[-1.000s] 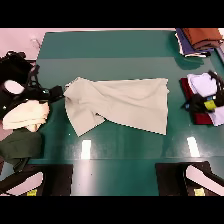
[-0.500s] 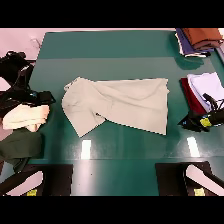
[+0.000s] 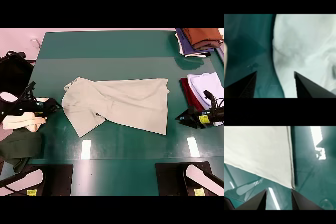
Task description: Fold the shirts.
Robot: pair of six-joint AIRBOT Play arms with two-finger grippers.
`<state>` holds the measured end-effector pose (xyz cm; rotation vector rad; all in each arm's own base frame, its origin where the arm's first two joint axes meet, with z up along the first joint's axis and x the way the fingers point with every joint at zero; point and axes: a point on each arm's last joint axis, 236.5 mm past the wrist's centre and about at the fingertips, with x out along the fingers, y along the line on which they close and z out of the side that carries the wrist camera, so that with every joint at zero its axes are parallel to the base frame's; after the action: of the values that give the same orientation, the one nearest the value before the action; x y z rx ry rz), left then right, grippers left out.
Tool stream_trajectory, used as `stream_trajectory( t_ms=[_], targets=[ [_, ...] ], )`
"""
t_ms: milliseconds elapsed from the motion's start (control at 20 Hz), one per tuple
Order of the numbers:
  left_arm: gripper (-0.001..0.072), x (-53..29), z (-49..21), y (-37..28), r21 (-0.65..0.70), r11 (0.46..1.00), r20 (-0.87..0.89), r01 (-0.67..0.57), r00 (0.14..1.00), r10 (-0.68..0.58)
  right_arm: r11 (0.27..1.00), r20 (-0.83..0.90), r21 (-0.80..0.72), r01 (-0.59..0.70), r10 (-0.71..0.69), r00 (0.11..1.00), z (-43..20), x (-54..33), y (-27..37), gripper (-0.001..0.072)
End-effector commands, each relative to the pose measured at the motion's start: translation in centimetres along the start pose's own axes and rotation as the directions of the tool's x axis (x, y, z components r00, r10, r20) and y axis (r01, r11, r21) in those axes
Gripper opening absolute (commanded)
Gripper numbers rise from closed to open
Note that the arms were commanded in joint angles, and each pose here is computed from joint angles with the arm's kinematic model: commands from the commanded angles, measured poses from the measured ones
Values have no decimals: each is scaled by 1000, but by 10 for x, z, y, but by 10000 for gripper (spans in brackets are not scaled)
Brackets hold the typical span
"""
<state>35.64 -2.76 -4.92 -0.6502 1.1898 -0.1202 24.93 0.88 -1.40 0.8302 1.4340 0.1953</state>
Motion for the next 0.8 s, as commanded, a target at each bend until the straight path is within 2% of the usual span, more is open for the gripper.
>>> stream_trajectory(
  t_ms=[0,300,350,450,700,750],
  targets=[
    [544,24,8,-5,-38,998,36,48,998,-47,999,28,-40,-22,23,999,10,-13,16,356],
    [529,51,11,-24,-19,998,55,56,997,-54,985,51,-174,4,4,999,22,-22,48,355],
    [339,47,16,-31,-15,997,61,72,996,-71,982,43,-187,11,-3,999,21,-21,49,355],
    [28,37,23,-46,24,995,58,98,993,-99,984,25,-176,6,-2,1000,16,-16,46,355],
    [22,0,34,-76,192,976,15,103,994,-107,990,-90,-51,131,-135,987,-21,6,-25,357],
    [23,-9,38,-82,209,972,36,106,993,-116,991,-111,-22,133,-135,985,-29,12,-34,400]
  ],
)
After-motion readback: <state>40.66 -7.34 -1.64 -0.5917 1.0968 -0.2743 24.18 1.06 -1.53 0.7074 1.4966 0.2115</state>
